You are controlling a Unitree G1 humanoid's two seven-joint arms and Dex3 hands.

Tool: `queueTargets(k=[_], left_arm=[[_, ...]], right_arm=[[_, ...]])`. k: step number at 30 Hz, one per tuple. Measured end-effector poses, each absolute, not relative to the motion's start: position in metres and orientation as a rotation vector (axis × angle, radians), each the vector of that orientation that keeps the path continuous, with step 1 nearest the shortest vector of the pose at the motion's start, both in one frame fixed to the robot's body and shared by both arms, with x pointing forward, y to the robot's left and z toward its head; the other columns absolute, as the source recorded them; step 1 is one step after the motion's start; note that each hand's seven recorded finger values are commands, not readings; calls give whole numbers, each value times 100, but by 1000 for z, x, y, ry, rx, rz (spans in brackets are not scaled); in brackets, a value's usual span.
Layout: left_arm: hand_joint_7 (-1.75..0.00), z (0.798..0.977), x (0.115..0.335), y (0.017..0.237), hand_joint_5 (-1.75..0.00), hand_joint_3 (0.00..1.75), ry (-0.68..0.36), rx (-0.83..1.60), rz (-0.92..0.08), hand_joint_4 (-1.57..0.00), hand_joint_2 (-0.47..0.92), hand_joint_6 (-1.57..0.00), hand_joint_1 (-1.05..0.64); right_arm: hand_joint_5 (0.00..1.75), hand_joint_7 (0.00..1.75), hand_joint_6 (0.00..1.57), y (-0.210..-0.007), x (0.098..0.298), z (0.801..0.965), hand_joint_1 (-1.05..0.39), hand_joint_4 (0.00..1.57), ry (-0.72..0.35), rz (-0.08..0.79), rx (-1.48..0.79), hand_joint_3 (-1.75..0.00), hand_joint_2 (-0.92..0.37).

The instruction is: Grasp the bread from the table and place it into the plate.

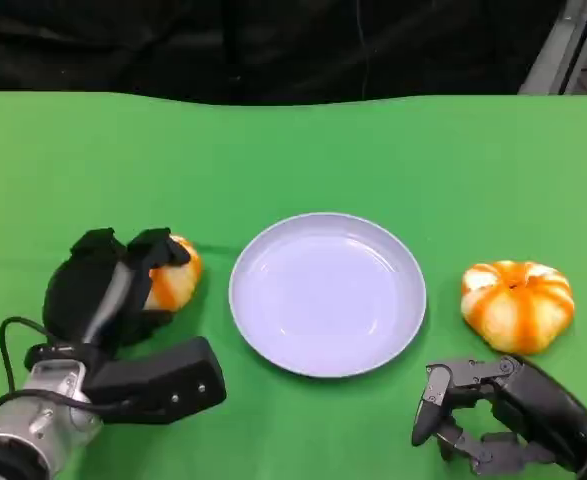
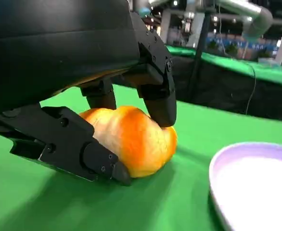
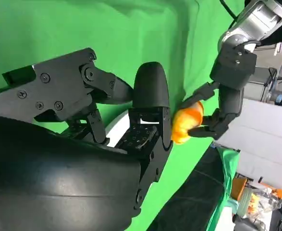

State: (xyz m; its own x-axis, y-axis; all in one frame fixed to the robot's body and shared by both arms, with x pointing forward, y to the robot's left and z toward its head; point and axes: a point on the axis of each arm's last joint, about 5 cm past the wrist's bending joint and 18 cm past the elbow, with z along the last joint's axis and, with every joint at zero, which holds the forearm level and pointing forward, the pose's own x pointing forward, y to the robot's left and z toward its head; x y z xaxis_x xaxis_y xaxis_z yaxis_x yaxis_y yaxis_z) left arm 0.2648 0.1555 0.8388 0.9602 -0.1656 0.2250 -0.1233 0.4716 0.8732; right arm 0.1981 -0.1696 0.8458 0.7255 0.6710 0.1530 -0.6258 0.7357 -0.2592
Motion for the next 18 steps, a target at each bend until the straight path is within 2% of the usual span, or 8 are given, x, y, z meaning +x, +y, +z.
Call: queueTargets(k=[2,11,18], left_arm=[[-91,843,267,156,-139,0,-323,1079,-9,-49,84,-70,-11],[-84,848,263,158,-136,0,-385,1047,10,-51,84,-74,-10],[-80,865,262,152,-137,1,-517,975,16,-53,86,-76,-11]], right_arm=[[165,115,81,-170,198,846,-7,73,-244,720,-195,-74,-78],[166,115,81,-170,198,846,-7,73,-243,720,-195,-74,-78],[167,115,81,-170,198,846,-7,73,-243,721,-196,-74,-78]])
